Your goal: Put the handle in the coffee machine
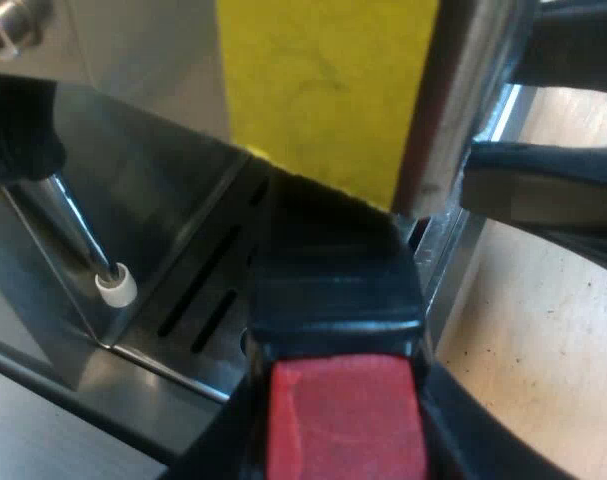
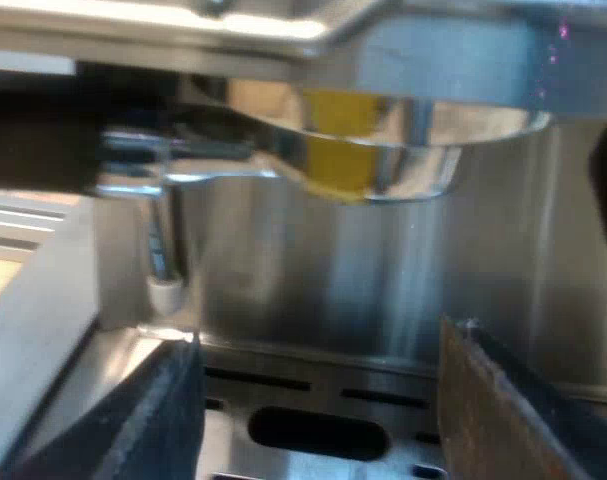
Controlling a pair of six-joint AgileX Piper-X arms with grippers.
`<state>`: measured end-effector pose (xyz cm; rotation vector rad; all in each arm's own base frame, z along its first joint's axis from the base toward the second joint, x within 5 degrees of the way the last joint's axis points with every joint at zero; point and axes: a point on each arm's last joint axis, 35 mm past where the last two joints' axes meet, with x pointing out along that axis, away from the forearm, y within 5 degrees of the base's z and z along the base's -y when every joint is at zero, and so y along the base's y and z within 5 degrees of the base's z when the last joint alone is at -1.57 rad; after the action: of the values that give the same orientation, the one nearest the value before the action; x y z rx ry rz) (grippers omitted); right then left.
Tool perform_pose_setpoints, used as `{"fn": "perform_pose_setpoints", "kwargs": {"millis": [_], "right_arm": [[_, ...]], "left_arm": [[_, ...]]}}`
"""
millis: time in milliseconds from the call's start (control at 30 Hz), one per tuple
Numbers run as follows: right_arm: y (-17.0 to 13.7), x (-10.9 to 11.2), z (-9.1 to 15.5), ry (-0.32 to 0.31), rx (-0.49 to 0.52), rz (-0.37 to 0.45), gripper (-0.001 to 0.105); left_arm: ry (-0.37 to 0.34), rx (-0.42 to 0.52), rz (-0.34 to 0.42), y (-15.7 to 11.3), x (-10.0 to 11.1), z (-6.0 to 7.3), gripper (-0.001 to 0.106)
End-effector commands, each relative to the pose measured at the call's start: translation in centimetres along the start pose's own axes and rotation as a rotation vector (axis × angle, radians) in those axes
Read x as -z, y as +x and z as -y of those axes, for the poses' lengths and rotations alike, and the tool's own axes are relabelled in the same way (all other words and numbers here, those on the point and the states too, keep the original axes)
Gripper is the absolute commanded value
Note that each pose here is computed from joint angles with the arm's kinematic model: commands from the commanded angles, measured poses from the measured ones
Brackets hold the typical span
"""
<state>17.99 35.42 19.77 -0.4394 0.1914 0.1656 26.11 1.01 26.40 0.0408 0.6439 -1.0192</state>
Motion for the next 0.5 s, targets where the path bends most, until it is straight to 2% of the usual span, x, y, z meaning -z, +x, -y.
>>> {"fn": "perform_pose_setpoints", "kwargs": {"millis": [33, 167, 267, 400, 500], "right_arm": [[0.8, 1.5, 0.9, 0.006, 0.031, -0.033, 0.054], [1.1, 2.7, 1.4, 0.063, 0.037, -0.035, 0.054], [1.3, 2.8, 1.7, 0.105, 0.015, -0.012, 0.054], [2.1, 3.2, 1.5, 0.134, -0.011, 0.006, 0.053], [2.7, 3.6, 0.9, 0.125, -0.017, 0.039, 0.045]], "left_arm": [[0.106, 0.128, 0.194, -1.1, -2.5, 0.8, 0.000], [0.104, 0.125, 0.187, -1.0, -2.2, 0.8, 0.000], [0.115, 0.124, 0.181, -0.8, -1.9, 0.7, 0.000], [0.119, 0.116, 0.157, -0.4, -0.9, 0.7, 0.000], [0.121, 0.112, 0.151, -0.3, -0.7, 0.7, 0.000]]}}
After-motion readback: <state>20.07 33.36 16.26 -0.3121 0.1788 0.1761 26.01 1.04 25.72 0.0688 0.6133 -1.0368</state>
